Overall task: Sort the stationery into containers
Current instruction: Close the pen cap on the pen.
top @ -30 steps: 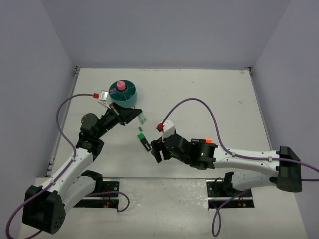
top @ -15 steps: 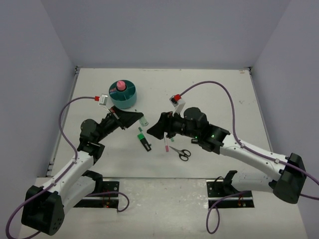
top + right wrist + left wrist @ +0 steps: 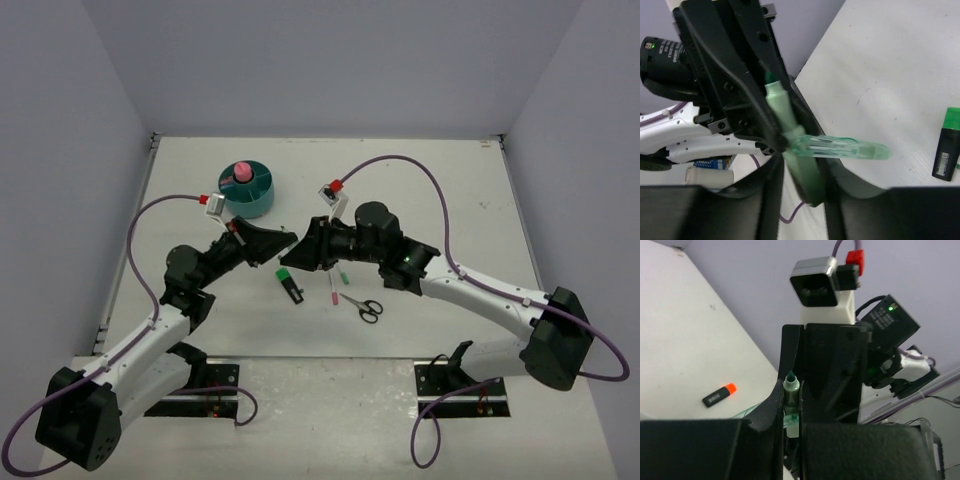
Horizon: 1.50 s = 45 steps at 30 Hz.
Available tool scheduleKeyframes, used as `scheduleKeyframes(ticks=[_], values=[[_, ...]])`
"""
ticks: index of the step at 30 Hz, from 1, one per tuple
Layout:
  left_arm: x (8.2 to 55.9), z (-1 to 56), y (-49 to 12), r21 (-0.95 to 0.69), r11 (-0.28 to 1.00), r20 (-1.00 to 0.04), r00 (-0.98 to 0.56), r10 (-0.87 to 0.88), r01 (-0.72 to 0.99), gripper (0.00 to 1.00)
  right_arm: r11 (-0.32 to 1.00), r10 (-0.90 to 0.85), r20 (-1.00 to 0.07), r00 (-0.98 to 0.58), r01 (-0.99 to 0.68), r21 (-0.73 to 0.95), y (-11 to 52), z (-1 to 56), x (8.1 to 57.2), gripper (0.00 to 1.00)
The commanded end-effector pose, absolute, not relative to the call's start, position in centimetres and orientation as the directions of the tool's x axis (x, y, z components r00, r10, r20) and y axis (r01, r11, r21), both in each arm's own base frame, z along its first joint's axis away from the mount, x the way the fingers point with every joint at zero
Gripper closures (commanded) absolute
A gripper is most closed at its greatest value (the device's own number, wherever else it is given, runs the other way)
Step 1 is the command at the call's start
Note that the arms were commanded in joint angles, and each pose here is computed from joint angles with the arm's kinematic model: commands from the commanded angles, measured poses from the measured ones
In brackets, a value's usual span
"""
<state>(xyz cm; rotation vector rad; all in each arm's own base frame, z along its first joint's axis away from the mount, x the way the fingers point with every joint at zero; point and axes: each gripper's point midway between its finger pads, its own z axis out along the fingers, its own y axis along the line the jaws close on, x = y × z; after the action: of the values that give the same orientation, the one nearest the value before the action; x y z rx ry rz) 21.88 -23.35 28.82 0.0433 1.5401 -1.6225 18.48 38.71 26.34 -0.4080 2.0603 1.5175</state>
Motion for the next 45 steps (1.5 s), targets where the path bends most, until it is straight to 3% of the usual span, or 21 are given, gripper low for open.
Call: scheduleKeyframes(ticks=[1,3,4,5,7,9,15,22,26,36,45], values=[[21.1,28.9,-23.6,-0.781,0.128,-0.572,-0.617,-0.540,0.611,1.00,0.230,0.149,-0.657,-0.739,-0.620,0.750,38.7,31.0,18.8,0.79],[21.2,28.7,-23.6,-0.784,0.134,-0.572,-0.620,-0.538,0.606,0.95,0.247,0.152,-0.663,-0.733,-0.622,0.743,38.5,30.6,18.9,0.90],[21.2,28.7,-23.6,-0.783,0.135,-0.573,-0.620,-0.537,0.607,0.81,0.254,0.154,-0.667,-0.729,-0.623,0.740,38.3,30.6,19.0,0.99],[21.2,28.8,-23.7,-0.782,0.136,-0.574,-0.619,-0.536,0.608,0.66,0.264,0.154,-0.670,-0.726,-0.623,0.736,38.2,30.3,19.2,0.99],[21.6,28.9,-23.6,-0.794,0.154,-0.567,-0.623,-0.539,0.589,0.20,0.294,0.137,-0.679,-0.721,-0.625,0.723,37.9,29.6,19.3,1.00],[22.1,28.1,-23.6,-0.823,0.188,-0.545,-0.649,-0.531,0.536,0.01,0.320,0.124,-0.689,-0.714,-0.629,0.709,37.6,28.9,19.5,1.00],[21.6,27.0,-24.2,-0.911,0.157,-0.403,-0.745,-0.531,0.381,0.00,0.369,0.105,-0.720,-0.686,-0.646,0.669,37.3,28.4,20.5,1.00],[20.2,28.1,-25.6,-0.951,-0.034,-0.245,-0.811,-0.532,0.309,0.00,0.274,0.046,-0.721,-0.691,-0.686,0.674,39.0,28.9,19.7,1.00],[20.6,28.5,-25.3,-0.950,-0.053,-0.224,-0.793,-0.567,0.306,0.00,0.240,0.031,-0.738,-0.674,-0.712,0.660,39.1,29.0,19.2,1.00],[23.5,28.4,-23.3,-0.930,0.079,-0.311,-0.656,-0.687,0.358,0.00,0.163,-0.117,-0.700,-0.705,-0.709,0.686,37.9,26.9,15.5,1.00],[24.3,31.3,-21.7,-0.877,0.155,-0.405,-0.525,-0.748,0.455,0.17,0.190,-0.123,-0.679,-0.724,-0.688,0.700,35.9,25.5,14.0,1.00]])
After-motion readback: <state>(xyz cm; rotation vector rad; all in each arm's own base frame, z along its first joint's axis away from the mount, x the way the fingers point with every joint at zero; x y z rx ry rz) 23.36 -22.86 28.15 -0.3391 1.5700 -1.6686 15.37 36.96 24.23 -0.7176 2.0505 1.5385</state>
